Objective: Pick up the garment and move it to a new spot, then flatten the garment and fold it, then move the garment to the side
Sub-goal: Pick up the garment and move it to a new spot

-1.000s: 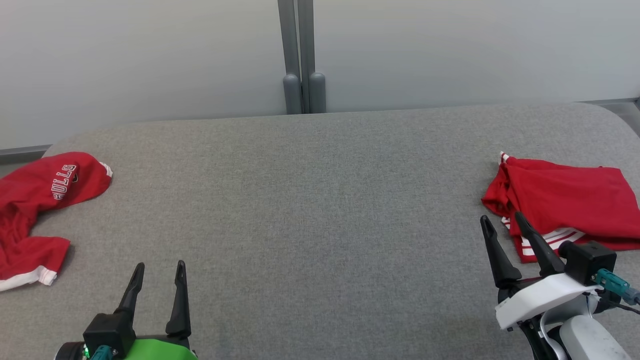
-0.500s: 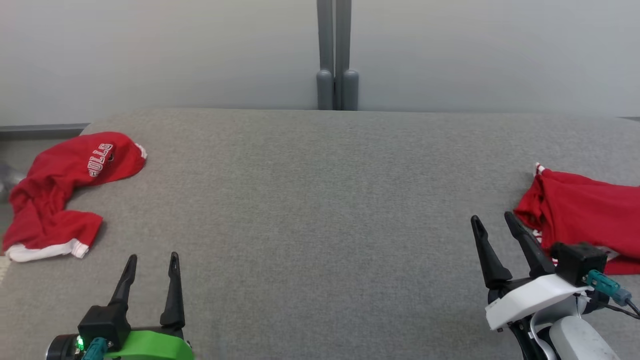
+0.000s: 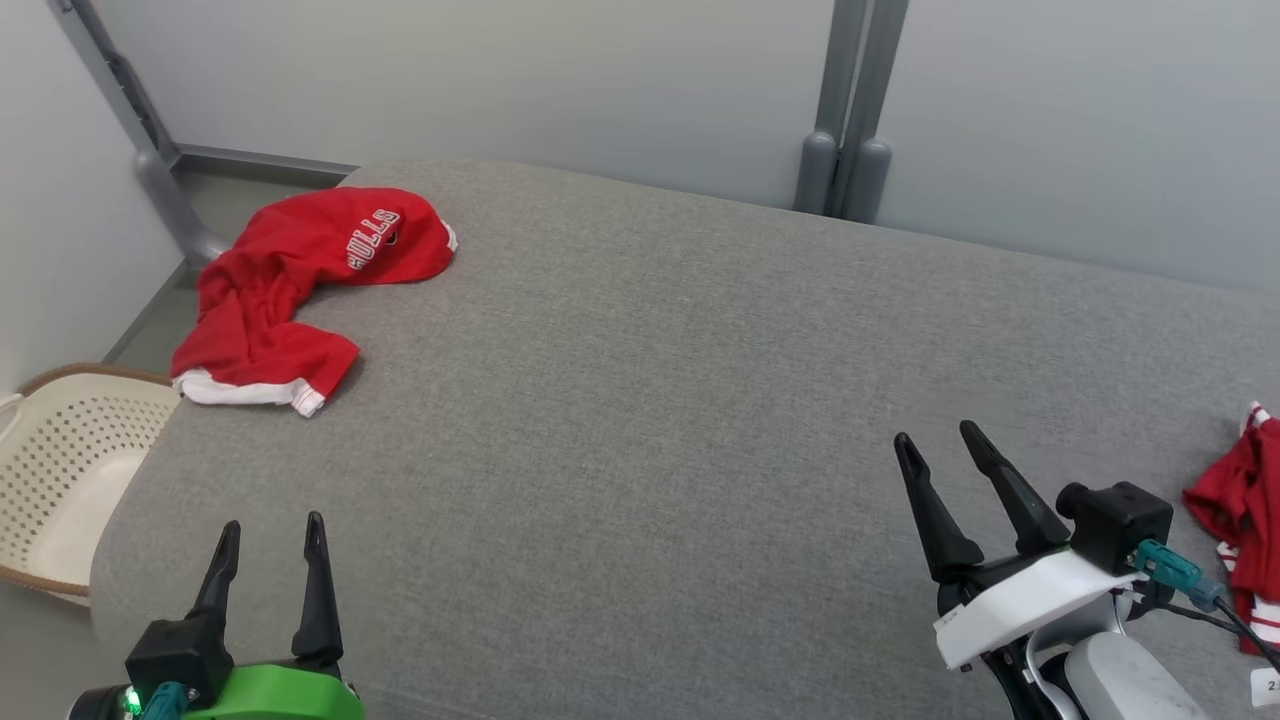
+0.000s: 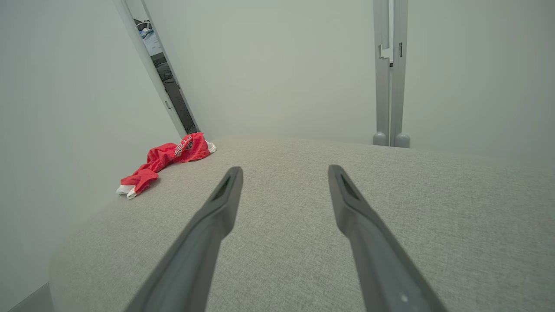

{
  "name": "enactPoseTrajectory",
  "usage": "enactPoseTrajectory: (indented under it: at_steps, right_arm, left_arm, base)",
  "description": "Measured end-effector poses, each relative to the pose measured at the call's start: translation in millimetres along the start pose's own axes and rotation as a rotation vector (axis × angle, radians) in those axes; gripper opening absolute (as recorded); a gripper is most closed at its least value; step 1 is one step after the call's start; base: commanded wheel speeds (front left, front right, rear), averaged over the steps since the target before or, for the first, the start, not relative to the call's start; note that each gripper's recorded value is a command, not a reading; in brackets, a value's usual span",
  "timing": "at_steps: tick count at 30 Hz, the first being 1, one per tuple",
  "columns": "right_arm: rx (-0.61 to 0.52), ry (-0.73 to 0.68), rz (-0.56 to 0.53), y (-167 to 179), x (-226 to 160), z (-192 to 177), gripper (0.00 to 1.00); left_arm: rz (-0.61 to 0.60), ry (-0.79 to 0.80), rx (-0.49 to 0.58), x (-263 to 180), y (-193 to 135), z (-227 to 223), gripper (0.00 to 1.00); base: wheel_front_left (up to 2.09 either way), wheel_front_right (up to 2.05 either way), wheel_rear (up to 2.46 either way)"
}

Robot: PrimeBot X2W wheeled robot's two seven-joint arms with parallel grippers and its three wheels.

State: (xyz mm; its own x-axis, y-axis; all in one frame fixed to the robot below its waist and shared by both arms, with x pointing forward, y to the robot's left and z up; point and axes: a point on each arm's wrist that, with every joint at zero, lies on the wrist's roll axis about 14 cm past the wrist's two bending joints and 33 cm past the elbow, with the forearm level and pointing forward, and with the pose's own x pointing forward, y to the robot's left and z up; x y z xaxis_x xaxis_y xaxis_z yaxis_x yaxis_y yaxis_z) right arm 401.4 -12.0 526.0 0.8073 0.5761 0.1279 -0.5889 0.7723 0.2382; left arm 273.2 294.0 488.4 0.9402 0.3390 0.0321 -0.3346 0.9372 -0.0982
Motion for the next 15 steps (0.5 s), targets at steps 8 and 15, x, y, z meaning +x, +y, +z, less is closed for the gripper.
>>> enactPoseTrajectory:
  at_steps: [8,15]
  right_arm:
    - [0.01,0.027,0.058,14.7,11.3,-9.9,1.0]
    - [0.006,0.029,0.068,11.9,12.1,-10.5,1.0]
  left_arm:
    - [0.054,0.016,-0.006,-9.5,16.1,-4.2,1.0]
    - [0.032,-0.01,-0.012,10.1,9.5,5.4,1.0]
  base:
    - [0.0,0.0,0.0]
    - [0.0,0.0,0.0]
